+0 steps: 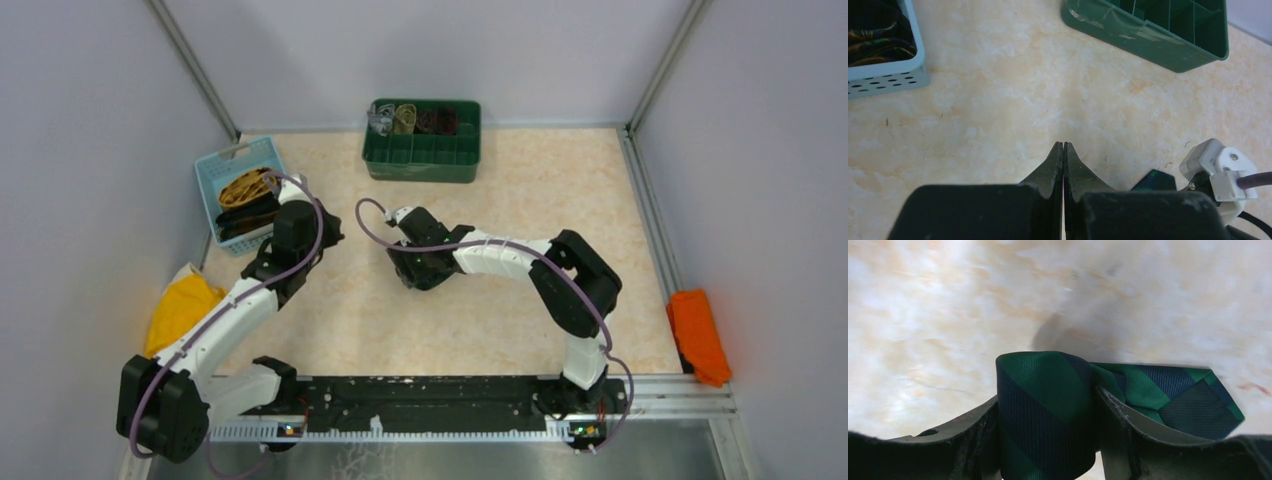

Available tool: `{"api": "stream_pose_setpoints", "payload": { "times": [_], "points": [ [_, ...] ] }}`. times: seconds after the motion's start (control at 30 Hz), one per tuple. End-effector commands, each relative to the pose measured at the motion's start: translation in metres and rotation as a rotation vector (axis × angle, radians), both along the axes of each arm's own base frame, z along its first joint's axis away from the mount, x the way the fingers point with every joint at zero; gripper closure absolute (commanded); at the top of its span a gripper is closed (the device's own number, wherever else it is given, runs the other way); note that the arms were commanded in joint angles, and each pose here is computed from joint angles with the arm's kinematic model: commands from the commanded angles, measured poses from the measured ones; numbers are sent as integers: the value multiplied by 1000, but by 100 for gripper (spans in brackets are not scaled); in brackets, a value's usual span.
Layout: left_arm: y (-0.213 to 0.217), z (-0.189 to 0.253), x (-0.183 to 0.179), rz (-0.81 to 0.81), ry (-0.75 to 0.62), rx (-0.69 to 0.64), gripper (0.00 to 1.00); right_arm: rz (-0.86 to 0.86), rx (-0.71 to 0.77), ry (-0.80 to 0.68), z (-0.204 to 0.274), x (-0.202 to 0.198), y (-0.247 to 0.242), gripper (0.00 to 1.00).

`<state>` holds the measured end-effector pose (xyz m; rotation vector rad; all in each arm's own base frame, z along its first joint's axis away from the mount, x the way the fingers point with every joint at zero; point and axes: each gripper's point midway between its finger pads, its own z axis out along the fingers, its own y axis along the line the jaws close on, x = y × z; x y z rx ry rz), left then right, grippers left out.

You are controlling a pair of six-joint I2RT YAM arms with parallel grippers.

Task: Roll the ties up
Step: Roll the tie at the center of the board.

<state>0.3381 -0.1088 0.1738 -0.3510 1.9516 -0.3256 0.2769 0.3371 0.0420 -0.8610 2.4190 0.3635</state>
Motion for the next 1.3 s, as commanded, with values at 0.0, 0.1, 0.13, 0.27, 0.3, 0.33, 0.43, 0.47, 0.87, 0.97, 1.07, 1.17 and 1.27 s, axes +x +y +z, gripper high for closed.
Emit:
{"api": "stream_pose_setpoints", "payload": {
  "times": [0.0,0.1,0.13,0.27,0.3,0.33,0.43,0.47,0.87,0.97,1.07,1.17,1.27],
  "points": [
    [-8,18,11,-41,-38,-4,100,62,247,214,12,-41,36,43],
    [-23,22,16,-107,-52,-27,100,38,357,287,9,-45,37,43],
    [-29,20,17,-135,-46,-36,100,28,377,307,5,-47,35,43],
    [-47,6,15,-222,-7,-67,100,8,446,352,-4,-47,26,43],
    [-50,3,15,-237,2,-74,100,0,457,356,-6,-47,23,42],
    [-54,1,14,-257,7,-84,100,-13,471,355,-6,-45,19,42],
    [-65,-7,12,-306,28,-107,100,-28,501,339,-1,-40,12,38],
    [-69,-9,11,-319,33,-110,100,-27,505,329,0,-39,11,37],
    [-123,-31,-10,-474,61,-105,100,-52,529,210,30,-20,1,26],
    [-132,-39,-14,-495,82,-94,100,-65,521,209,28,-17,-2,30],
    [-137,-43,-15,-507,92,-90,100,-79,531,225,24,-18,-3,36],
    [-142,-47,-18,-530,102,-90,100,-105,582,265,19,-20,-5,43],
    [-145,-50,-21,-545,111,-83,100,-146,638,292,16,-19,-11,43]
  ]
}}
